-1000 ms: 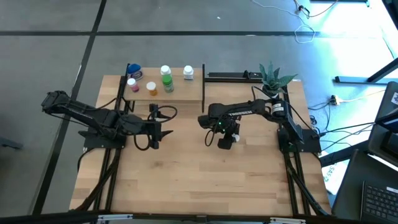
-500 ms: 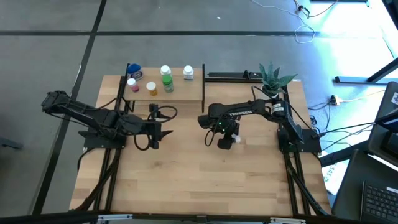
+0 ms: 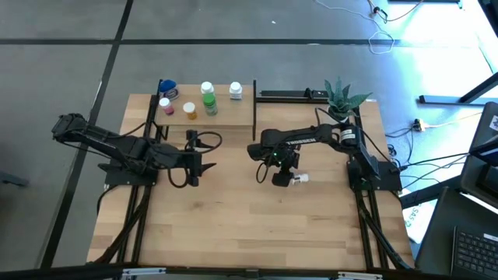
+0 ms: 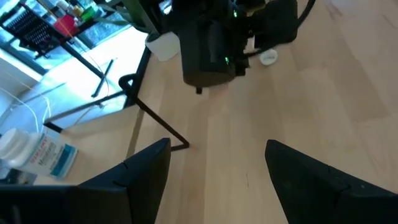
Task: Pick and place medicine bottles onto shelf by color
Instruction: Adjust the white pill bottle on the table
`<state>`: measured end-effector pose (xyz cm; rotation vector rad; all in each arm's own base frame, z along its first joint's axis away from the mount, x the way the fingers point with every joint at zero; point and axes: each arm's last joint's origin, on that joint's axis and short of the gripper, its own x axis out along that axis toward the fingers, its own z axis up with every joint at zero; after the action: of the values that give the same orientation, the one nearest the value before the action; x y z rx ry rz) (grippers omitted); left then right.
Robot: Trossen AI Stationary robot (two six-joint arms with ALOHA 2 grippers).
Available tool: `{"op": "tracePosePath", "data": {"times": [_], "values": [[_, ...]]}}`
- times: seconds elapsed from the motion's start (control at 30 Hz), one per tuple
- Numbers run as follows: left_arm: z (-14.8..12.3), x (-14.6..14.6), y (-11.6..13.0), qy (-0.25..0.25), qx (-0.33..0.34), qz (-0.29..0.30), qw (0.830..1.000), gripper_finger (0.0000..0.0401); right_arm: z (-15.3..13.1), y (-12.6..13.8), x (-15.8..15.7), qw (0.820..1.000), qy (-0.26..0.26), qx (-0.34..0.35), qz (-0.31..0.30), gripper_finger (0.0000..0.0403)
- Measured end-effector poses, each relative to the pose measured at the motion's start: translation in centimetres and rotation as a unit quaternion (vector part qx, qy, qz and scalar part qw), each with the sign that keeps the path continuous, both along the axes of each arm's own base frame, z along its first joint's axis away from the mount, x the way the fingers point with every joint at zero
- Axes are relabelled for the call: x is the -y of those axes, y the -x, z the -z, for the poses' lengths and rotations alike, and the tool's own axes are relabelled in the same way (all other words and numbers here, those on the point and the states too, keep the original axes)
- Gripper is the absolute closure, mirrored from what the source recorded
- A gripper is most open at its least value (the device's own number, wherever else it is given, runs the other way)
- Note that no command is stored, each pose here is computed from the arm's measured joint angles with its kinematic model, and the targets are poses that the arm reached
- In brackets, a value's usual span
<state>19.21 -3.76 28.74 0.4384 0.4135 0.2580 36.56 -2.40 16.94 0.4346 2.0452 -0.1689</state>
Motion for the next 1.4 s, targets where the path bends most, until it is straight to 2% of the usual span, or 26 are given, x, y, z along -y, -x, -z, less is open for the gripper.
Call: {"op": "tracePosePath", "data": {"times": [0.07,0.17,0.33,0.6,0.9,1.1,1.23,1.4], "values": [[0.2,0.0,0.1,0.003,-0.009,-0.002,1.000,0.0144,-0.3,0.0,-0.1,1.000,0.011,0.007,-0.009,0.0183],[0.4,-0.1,0.2,0.016,-0.015,-0.009,1.000,0.0144,-1.2,0.1,-0.4,0.997,0.059,0.025,-0.032,0.0183],[0.4,0.0,0.2,0.021,-0.012,-0.011,1.000,0.0144,-4.0,0.3,-1.2,0.988,0.114,0.095,-0.047,0.0183],[0.2,0.1,-1.4,0.027,0.027,-0.015,0.999,0.0144,-9.8,1.5,-3.2,0.954,0.167,0.239,-0.068,0.0183],[1.4,0.2,-5.0,0.026,0.026,-0.015,0.999,0.0144,-15.1,4.1,-5.0,0.908,0.215,0.351,-0.085,0.0183],[2.4,1.2,-8.5,0.032,0.035,-0.008,0.999,0.0144,-17.8,6.0,-6.2,0.883,0.221,0.404,-0.096,0.0183],[3.6,1.7,-10.7,0.056,0.039,0.022,0.997,0.0144,-19.4,7.4,-6.7,0.868,0.217,0.434,-0.106,0.0183],[5.1,1.7,-12.9,0.082,0.032,0.016,0.996,0.0144,-21.1,9.0,-7.4,0.848,0.207,0.471,-0.125,0.0183]]}}
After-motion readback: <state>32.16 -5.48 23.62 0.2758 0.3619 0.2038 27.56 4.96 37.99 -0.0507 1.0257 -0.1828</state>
